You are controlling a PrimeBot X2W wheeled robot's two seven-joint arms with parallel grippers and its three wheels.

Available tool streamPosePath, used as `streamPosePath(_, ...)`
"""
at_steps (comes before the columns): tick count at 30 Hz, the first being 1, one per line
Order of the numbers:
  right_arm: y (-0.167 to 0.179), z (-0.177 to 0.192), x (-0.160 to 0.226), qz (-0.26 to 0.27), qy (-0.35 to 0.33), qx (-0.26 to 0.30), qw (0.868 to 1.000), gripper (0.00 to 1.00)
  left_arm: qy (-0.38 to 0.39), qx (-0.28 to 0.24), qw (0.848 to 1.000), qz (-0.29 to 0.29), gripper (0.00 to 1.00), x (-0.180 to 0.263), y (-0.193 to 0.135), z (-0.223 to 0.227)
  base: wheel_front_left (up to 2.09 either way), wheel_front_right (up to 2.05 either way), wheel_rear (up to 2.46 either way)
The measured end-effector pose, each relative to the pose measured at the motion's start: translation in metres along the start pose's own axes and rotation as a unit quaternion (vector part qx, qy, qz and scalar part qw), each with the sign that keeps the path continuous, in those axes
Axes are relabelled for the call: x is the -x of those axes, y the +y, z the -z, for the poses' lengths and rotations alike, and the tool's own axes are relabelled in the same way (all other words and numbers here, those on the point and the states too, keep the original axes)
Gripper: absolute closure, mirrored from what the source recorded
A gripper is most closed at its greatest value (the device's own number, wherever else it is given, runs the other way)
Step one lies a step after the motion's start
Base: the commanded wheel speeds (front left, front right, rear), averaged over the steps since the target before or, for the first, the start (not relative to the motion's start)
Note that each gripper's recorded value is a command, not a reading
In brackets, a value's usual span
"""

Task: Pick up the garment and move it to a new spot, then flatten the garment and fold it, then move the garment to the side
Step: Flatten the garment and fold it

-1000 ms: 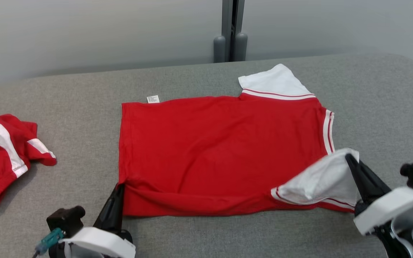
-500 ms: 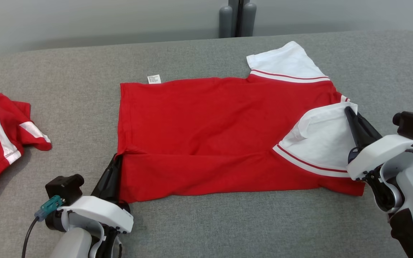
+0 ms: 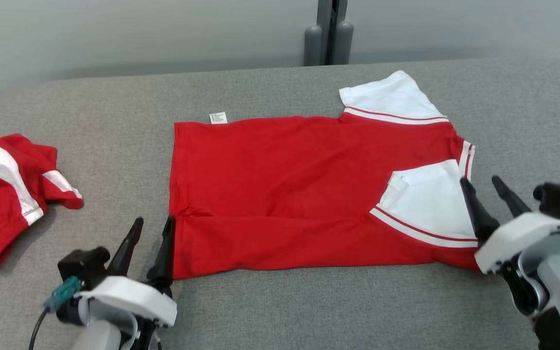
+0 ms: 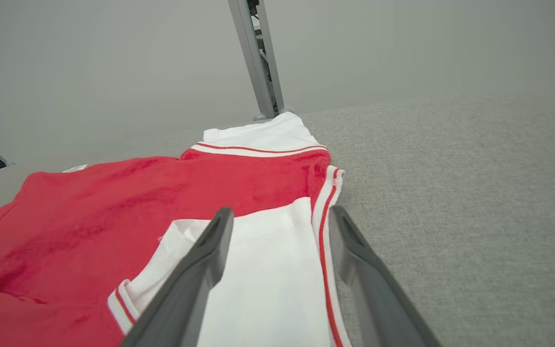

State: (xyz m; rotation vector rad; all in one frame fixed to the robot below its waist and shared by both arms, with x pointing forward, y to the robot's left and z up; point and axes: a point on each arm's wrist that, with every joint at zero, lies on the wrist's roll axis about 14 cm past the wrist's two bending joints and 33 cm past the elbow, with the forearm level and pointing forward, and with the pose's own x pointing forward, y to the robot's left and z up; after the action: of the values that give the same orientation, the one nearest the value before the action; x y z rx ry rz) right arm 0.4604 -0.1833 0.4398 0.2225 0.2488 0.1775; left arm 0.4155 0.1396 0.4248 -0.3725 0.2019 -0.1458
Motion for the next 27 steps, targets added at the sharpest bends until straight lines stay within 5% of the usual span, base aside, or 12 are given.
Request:
streamPosePath(11,-0.022,0.041,0.046,0.027,0.04,-0.01,0.999,0.0,0.03,-0.003,0.999,-0.019,0.0,0.034,0.006,0.029,0.0,0.0,0.0)
streamPosePath(24,-0.013,0.081,0.056,0.032,0.09,-0.03,0.995,0.02,0.096,-0.044,0.994,-0.002,0.0,0.037,-0.002,0.069,0.0,0.0,0.0)
streamPosePath(25,-0.012,0.084,0.056,0.031,0.096,-0.03,0.994,0.5,0.098,-0.044,0.994,-0.003,0.23,0.036,-0.001,0.07,0.0,0.0,0.0)
streamPosePath(26,-0.011,0.085,0.055,0.033,0.098,-0.033,0.994,0.75,0.101,-0.044,0.994,-0.004,0.57,0.035,0.0,0.071,0.0,0.0,0.0)
streamPosePath(27,-0.011,0.085,0.055,0.034,0.099,-0.036,0.994,1.0,0.106,-0.043,0.993,-0.006,0.77,0.034,0.001,0.073,0.0,0.0,0.0)
